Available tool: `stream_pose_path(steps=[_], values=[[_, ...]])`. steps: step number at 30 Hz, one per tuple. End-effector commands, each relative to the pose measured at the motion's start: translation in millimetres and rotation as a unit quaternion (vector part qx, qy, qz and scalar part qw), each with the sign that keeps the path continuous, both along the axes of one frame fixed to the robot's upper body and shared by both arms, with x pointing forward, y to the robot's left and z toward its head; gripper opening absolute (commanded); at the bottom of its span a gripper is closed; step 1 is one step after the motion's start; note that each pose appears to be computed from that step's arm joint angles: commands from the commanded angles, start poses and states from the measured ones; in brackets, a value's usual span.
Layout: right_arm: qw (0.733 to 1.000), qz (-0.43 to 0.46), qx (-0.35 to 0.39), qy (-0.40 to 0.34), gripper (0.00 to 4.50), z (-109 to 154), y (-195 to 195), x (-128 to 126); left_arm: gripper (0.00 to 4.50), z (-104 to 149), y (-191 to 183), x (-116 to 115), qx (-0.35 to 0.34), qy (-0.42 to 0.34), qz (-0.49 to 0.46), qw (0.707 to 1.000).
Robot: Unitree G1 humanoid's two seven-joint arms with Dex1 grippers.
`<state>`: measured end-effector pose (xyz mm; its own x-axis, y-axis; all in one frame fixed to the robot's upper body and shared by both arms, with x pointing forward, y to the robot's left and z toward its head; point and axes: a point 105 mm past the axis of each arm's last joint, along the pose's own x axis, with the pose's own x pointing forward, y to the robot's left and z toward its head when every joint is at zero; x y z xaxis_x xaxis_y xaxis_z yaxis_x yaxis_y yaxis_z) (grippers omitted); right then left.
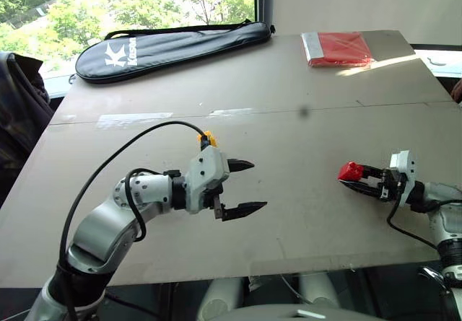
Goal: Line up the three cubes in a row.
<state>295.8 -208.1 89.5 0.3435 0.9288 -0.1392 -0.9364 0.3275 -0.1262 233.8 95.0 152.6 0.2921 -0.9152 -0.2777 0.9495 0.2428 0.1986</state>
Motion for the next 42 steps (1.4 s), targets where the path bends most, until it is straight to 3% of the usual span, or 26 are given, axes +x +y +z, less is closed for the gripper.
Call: stream_pose_path(steps=[1, 9, 18, 29, 30, 32, 36, 42], values=[[0.995, 0.090, -0.047, 0.014, 1.31, 2.4, 10.3, -2.0, 4.50, 3.1, 0.8, -3.7, 0.009, -0.025, -0.005, 1.000], [0.976, 0.175, -0.126, -0.004, 1.31, -4.2, 22.4, 0.4, 4.50, 2.0, 2.5, -14.3, -0.007, -0.039, 0.025, 0.999], [0.973, 0.192, -0.126, -0.008, 1.31, 5.8, 30.6, 11.2, 4.50, 13.9, -0.3, -29.9, -0.067, -0.030, 0.004, 0.997], [0.975, 0.185, -0.123, -0.007, 1.31, 12.4, 28.4, 13.9, 4.50, 9.6, 0.6, -29.7, -0.076, -0.028, -0.005, 0.997], [0.975, 0.184, -0.124, -0.008, 2.11, 12.2, 28.0, 14.3, 4.50, 8.3, 1.2, -29.6, -0.075, -0.027, -0.006, 0.997], [0.975, 0.183, -0.128, -0.009, 2.67, 11.3, 26.7, 14.8, 4.50, 5.8, 2.2, -29.5, -0.072, -0.026, -0.009, 0.997], [0.974, 0.180, -0.138, -0.015, 4.43, 8.8, 23.6, 15.0, 4.50, 4.0, 3.3, -30.0, -0.071, -0.025, -0.011, 0.997], [0.973, 0.175, -0.149, -0.027, 4.43, 5.6, 20.6, 17.4, 4.50, 0.0, 3.1, -30.9, -0.072, -0.023, -0.009, 0.997]])
